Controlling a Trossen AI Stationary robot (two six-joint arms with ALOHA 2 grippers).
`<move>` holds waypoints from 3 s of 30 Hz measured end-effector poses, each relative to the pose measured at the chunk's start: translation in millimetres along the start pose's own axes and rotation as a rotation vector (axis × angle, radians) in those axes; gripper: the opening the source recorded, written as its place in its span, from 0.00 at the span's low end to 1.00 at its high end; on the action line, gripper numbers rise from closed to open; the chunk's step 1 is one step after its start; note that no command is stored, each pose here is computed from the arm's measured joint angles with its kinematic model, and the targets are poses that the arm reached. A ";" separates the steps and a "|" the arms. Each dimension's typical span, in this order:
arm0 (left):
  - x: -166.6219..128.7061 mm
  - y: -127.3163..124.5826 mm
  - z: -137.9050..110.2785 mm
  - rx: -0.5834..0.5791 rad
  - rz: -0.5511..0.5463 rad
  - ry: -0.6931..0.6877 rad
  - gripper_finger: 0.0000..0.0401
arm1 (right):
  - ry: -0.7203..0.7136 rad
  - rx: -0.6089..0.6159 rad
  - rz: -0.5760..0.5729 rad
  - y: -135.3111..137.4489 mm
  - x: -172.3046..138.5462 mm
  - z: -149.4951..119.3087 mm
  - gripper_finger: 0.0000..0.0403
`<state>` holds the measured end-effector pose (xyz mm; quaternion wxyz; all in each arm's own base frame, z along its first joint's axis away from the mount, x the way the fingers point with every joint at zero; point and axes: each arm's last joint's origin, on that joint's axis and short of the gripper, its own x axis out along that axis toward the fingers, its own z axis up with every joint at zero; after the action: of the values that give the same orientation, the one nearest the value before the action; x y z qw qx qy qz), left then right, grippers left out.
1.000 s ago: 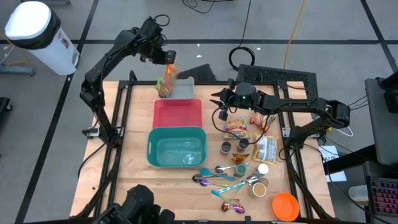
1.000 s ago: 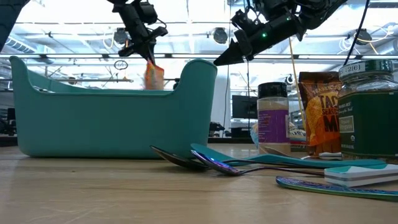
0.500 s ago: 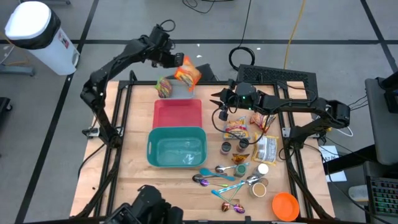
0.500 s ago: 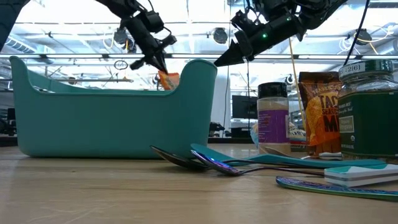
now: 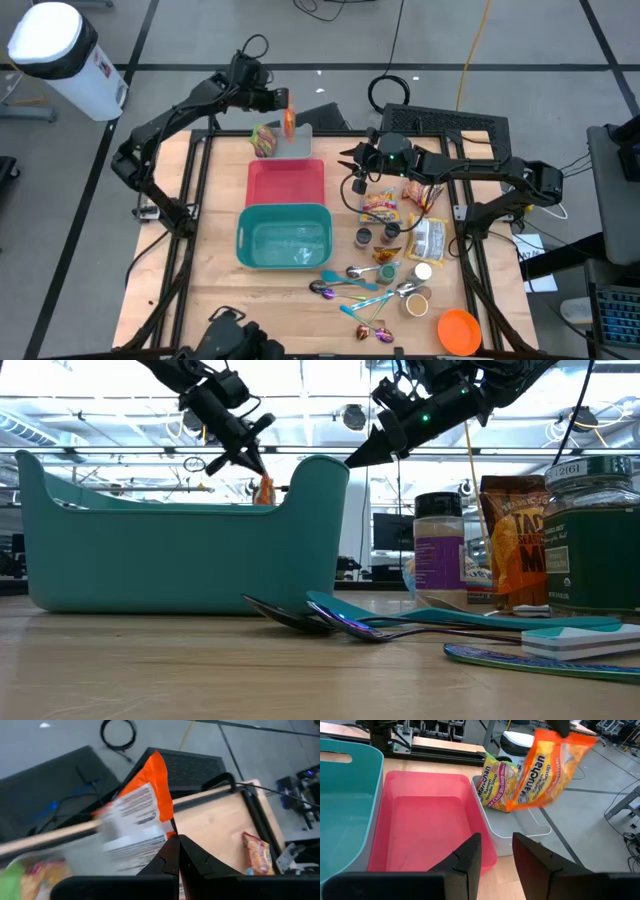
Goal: Pick & Place Food Item
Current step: Put the orange noodle pack into the gray bin
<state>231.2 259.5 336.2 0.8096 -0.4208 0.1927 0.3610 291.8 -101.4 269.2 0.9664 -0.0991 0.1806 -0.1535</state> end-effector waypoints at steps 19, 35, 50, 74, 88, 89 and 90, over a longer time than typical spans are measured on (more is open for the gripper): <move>-15.7 31.8 -55.1 -0.072 -0.048 -0.107 0.00 | -0.015 0.000 -0.003 -0.4 0.0 1.5 0.25; -9.5 38.5 -64.4 -0.042 0.012 -0.078 0.00 | -0.015 0.007 -0.003 -0.4 0.0 1.5 0.25; 0.1 51.0 -81.4 -0.050 0.049 -0.025 0.00 | -0.018 0.005 -0.004 -0.4 0.0 1.8 0.25; -3.1 65.9 -85.7 -0.070 0.166 0.036 0.00 | -0.015 0.006 -0.004 -0.4 0.0 1.5 0.25; -4.9 71.5 -88.0 -0.074 0.305 0.006 0.14 | -0.015 0.007 -0.004 -0.4 0.0 1.5 0.25; -5.0 71.6 -88.0 -0.071 0.309 0.004 0.16 | -0.015 0.007 -0.004 -0.4 0.0 1.5 0.25; -5.0 71.7 -88.0 -0.070 0.312 0.004 0.18 | -0.015 0.007 -0.004 -0.4 0.0 1.5 0.25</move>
<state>173.7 212.8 250.1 0.7284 -0.4143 0.2444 0.4880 292.3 -101.5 270.6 0.9679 -0.0970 0.1724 -0.1551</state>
